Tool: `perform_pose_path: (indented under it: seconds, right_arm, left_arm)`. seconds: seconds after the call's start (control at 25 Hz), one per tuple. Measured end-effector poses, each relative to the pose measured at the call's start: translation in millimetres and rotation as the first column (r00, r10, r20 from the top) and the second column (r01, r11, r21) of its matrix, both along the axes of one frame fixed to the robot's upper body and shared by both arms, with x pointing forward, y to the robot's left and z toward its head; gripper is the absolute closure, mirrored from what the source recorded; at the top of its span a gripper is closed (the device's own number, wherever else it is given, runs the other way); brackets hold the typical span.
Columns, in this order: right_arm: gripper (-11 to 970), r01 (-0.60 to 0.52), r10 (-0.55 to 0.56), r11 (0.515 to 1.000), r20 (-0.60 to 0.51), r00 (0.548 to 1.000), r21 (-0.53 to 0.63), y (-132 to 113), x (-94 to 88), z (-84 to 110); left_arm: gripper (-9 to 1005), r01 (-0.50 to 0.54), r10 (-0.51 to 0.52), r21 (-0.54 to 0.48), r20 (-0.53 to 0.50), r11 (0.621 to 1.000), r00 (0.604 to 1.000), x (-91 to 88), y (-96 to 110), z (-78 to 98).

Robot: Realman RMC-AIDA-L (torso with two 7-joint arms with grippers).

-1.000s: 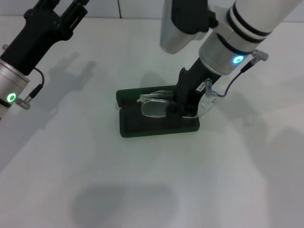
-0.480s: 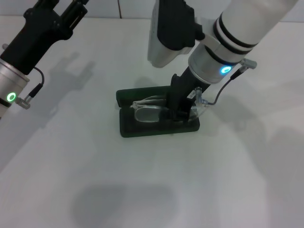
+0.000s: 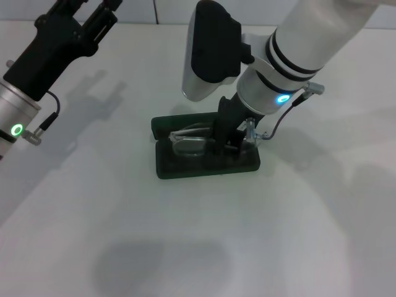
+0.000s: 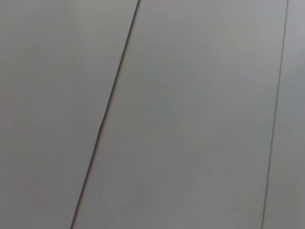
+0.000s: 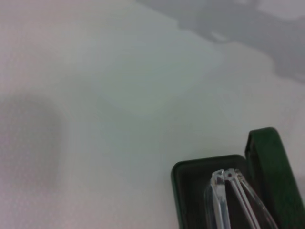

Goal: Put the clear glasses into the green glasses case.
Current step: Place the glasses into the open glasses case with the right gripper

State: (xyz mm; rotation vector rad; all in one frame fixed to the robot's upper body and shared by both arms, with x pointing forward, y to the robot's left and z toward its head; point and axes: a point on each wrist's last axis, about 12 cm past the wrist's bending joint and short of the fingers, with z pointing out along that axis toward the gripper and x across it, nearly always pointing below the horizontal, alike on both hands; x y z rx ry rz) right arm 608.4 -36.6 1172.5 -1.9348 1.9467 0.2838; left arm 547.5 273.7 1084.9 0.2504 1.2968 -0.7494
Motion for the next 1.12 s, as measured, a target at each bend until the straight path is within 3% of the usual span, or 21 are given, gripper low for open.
perform_pose_path:
  seconds: [1.12]
  right_arm:
    - [785,0.013,-0.013,1.000,-0.005,1.000,-0.016,0.5,-1.8,-5.9]
  left_arm:
    - [326,0.003,-0.003,0.006,0.002,1.000,1.000,1.1,-2.1,0.1]
